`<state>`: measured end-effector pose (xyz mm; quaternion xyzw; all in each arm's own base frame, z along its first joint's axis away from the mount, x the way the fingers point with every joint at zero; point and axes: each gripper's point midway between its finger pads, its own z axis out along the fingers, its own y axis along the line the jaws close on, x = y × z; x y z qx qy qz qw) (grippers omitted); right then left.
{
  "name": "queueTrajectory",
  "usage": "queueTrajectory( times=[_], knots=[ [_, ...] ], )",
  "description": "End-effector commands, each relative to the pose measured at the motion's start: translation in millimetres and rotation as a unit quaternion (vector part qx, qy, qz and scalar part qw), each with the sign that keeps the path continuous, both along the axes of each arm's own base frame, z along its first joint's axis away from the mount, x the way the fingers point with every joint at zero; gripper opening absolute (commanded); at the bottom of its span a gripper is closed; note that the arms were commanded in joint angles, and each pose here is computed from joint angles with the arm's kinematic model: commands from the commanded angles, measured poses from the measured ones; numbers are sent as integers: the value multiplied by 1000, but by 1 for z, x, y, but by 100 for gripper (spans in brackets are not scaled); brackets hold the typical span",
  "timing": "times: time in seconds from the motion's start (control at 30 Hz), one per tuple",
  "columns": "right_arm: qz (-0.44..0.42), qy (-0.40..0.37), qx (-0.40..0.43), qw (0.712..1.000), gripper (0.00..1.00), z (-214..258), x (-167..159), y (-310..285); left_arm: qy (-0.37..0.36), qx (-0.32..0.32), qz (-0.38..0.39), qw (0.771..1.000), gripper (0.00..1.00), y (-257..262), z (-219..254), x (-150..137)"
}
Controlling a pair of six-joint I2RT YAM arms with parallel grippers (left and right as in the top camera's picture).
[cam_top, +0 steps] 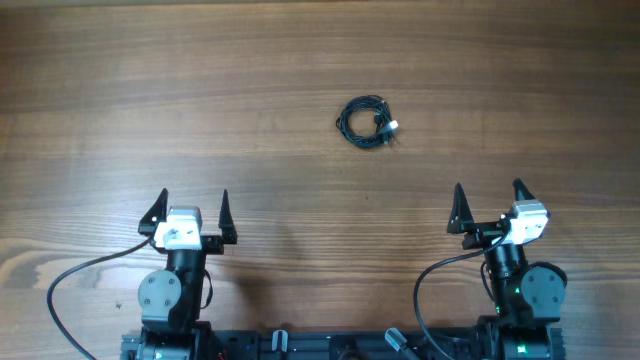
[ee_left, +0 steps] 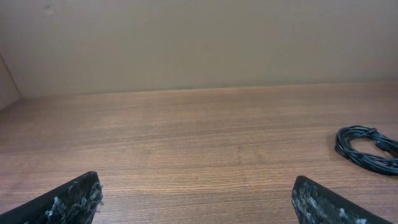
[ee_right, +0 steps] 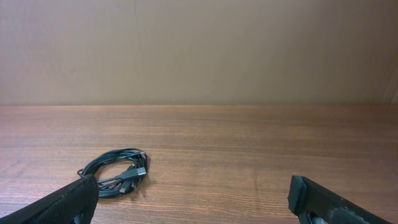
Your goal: Untangle cables
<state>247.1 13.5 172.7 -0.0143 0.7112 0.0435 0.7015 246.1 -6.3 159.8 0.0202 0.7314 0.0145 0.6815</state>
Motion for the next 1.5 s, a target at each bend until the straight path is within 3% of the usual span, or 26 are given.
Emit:
queueTrajectory(
  times=[0.0, 1.1, 1.47],
  knots=[
    [3, -5, 7, 1000, 100, 2, -1, 1, -2, 6, 8, 1000, 100, 3, -1, 0],
    [3, -5, 7, 1000, 100, 2, -1, 1, -4, -10, 9, 1000, 100, 3, 0, 0],
    [3, -5, 7, 1000, 100, 2, -1, 1, 1, -24, 10, 1000, 100, 4, 30, -10]
  ],
)
